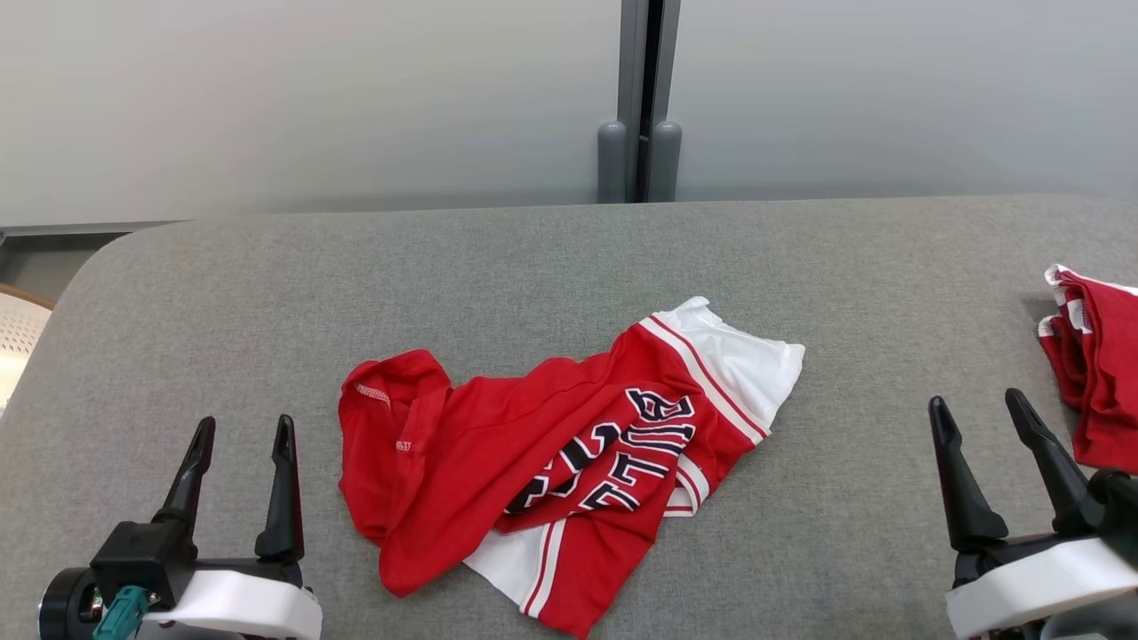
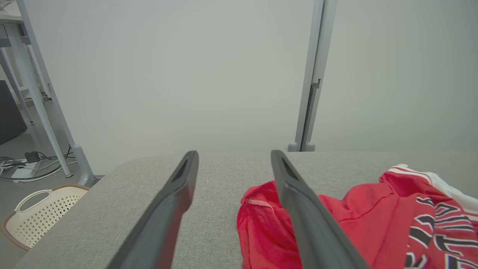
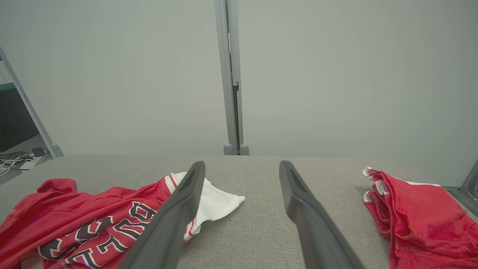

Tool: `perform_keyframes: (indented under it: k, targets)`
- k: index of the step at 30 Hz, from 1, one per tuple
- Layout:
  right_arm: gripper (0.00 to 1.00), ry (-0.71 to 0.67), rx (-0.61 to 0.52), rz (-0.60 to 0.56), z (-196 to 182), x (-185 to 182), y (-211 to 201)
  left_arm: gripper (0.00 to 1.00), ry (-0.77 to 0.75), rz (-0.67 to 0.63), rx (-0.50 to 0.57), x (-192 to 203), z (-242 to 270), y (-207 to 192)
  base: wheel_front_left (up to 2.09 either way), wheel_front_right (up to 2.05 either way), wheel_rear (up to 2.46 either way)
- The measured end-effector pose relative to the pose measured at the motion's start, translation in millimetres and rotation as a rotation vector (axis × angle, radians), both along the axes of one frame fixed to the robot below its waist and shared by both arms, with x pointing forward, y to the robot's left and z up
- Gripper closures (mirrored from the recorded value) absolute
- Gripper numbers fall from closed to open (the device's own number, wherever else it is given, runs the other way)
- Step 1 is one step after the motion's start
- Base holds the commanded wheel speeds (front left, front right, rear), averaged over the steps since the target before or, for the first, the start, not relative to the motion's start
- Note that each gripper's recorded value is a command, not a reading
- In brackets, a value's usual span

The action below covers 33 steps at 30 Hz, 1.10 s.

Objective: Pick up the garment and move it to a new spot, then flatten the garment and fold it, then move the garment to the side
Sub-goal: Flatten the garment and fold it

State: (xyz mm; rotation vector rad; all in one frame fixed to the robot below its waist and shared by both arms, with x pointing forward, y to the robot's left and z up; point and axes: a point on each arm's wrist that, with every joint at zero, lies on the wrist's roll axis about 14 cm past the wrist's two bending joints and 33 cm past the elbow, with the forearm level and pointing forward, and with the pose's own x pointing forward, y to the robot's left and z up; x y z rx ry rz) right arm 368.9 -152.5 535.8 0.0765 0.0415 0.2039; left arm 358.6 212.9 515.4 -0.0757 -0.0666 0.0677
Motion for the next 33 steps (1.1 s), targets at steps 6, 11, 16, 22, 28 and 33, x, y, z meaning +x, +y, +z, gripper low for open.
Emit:
perform_keyframes:
  k: [6, 11, 16, 22, 28, 33]
  targets:
    - [0.0, -0.005, 0.001, -0.016, 2.2, -3.1, -5.0, 0.0, 0.014, -0.015, 0.008, -1.9, -1.7, -1.9, 0.0, 0.0, 0.0]
    - [0.0, -0.002, 0.004, -0.017, 1.2, -2.4, -4.8, 0.0, 0.024, -0.015, 0.01, -1.4, -3.4, -1.6, 0.0, 0.0, 0.0]
    - [0.0, 0.001, 0.007, -0.017, 0.2, -1.8, -4.0, 0.0, 0.03, -0.018, 0.01, -1.3, -4.4, -2.3, 0.0, 0.0, 0.0]
    - [0.0, 0.011, 0.011, -0.014, -3.0, 1.0, -2.2, 0.0, 0.063, -0.089, 0.004, 2.5, -8.5, -21.2, 0.0, 0.0, 0.0]
    - [0.0, 0.027, 0.023, 0.013, -9.0, 11.2, 8.6, 0.0, 0.215, -0.249, -0.026, 21.2, -38.5, -68.2, 0.0, 0.0, 0.0]
    - [0.0, 0.051, 0.025, -0.001, -17.7, 13.7, 4.5, 0.0, 0.382, -0.271, -0.047, 21.3, -82.5, -75.2, 0.0, 0.0, 0.0]
